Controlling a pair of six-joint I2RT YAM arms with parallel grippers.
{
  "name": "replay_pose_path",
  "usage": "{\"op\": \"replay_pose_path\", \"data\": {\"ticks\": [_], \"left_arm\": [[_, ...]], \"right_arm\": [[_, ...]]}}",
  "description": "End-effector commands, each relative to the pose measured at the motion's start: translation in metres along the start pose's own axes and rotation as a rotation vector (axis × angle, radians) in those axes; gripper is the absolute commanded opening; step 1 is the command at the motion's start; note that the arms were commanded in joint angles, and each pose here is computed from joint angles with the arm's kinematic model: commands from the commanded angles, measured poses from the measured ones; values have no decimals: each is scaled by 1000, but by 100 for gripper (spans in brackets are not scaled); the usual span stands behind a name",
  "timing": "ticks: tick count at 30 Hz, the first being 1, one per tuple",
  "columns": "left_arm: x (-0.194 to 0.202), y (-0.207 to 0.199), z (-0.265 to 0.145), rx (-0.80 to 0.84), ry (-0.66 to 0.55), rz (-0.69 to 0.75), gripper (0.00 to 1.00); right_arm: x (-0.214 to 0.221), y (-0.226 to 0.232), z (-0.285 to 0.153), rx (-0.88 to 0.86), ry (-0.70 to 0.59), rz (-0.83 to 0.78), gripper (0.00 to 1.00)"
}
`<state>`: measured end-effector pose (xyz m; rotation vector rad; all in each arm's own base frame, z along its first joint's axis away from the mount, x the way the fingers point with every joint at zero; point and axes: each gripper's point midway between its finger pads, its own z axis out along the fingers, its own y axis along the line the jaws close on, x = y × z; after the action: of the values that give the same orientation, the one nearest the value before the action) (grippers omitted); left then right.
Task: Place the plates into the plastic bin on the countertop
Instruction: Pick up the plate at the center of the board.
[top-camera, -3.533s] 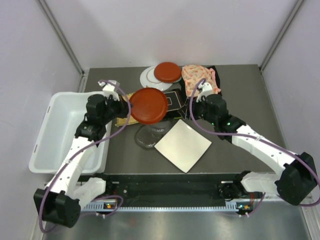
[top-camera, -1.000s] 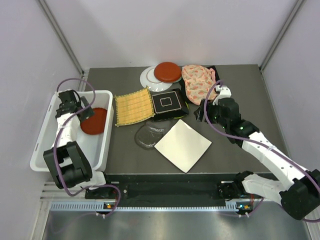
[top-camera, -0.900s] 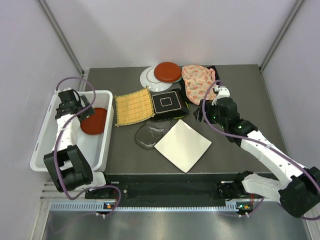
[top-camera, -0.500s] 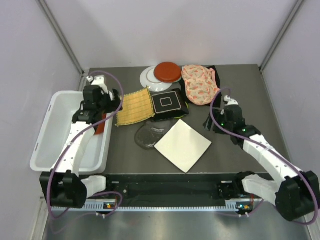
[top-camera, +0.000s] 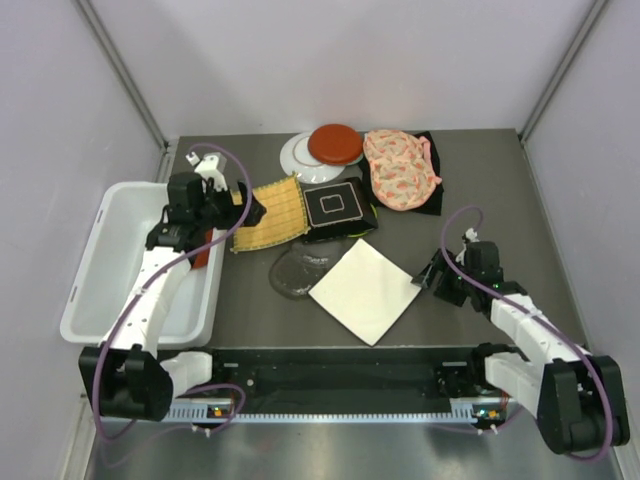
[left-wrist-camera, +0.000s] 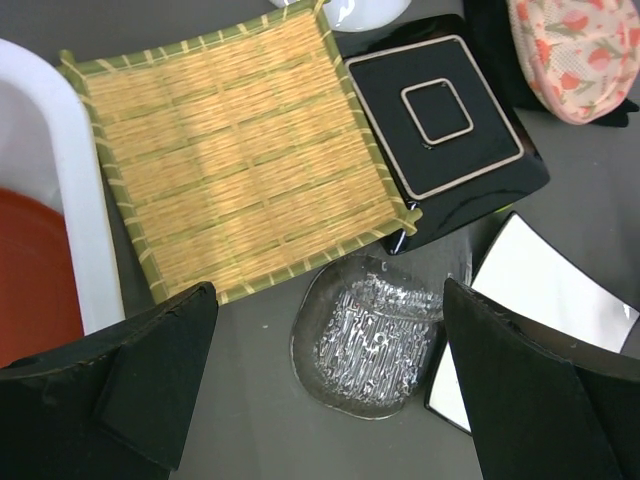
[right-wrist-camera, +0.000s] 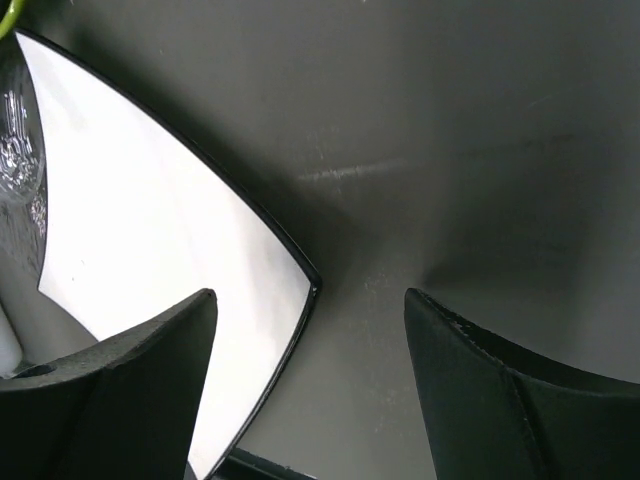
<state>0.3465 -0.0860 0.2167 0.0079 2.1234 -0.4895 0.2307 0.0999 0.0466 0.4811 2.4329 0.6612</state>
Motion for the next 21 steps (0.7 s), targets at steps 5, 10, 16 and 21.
{"op": "replay_pose_path", "data": {"ticks": [5,10,16,21], "left_arm": [[-18,-24,-12,108,-80,15,99],[-20,-24,-13,106,-87,23,99],[-20,-29,-15,134,-91,22,99],[-18,-32,-14,148,-82,16,99]], "right_arm": [[4,22,12,-158,21,50,74],[12,19,19,-174,40,78,73],[19,16,26,-180,62,93,68],[26,16,31,-200,87,104,61]]}}
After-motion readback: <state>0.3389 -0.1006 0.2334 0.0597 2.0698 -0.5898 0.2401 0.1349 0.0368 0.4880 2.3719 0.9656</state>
